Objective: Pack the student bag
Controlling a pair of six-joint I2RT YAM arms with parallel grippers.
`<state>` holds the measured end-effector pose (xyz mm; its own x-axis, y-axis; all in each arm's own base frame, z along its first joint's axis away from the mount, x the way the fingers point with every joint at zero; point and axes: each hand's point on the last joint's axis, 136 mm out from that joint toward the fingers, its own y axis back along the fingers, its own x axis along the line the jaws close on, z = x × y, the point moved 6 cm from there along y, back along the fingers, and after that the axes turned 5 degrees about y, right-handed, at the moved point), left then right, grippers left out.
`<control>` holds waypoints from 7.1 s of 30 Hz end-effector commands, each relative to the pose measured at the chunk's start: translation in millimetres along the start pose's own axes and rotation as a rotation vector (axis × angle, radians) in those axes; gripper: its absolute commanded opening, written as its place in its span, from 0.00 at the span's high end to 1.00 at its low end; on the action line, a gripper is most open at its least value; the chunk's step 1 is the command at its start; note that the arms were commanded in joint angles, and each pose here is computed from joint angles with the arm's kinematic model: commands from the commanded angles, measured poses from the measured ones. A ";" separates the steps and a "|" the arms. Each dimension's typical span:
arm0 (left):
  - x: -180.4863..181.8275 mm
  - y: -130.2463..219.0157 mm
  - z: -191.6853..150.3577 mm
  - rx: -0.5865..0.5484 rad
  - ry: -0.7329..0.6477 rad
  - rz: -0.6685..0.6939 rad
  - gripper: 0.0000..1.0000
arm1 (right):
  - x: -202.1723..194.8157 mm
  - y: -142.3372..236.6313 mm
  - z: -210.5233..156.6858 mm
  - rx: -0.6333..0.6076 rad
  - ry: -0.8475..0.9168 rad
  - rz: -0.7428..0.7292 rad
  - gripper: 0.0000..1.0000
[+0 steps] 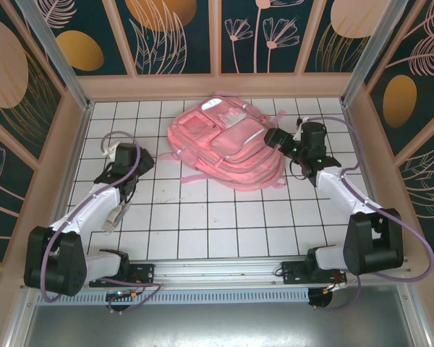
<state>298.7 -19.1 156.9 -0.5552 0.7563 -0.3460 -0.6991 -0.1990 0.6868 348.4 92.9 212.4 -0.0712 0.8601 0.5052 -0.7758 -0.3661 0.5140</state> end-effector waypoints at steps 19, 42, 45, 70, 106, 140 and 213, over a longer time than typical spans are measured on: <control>101.4 -9.2 -72.9 0.245 0.461 0.087 0.01 | 38.8 -18.8 -13.4 0.046 0.071 0.045 0.01; -79.4 1.3 -141.3 0.561 0.476 -0.374 0.01 | 84.4 -39.9 -43.5 0.198 0.165 0.106 0.01; -89.6 2.8 -132.7 0.538 0.465 -0.396 0.01 | 91.4 -46.1 -56.6 0.251 0.183 0.107 0.01; -29.8 -42.8 31.0 0.083 0.365 -0.314 0.01 | 245.1 -33.7 -252.2 0.803 0.715 0.422 0.01; -4.5 -34.2 73.7 0.005 0.405 -0.333 0.01 | 283.2 -88.9 -327.0 0.644 1.003 -0.025 0.01; -11.6 -23.1 80.5 0.000 0.436 -0.392 0.01 | 184.0 -1.3 -307.6 0.993 0.768 -0.026 0.01; -326.6 59.0 -165.1 0.198 -1.121 -0.668 0.20 | -76.1 42.6 11.5 -0.003 -0.193 -0.164 0.55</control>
<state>371.4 -379.9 223.6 0.5704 0.8079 -0.1483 -0.5874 0.5274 0.6138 331.6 11.2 192.1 0.2082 0.8472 0.4888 -0.7241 -0.2025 0.6593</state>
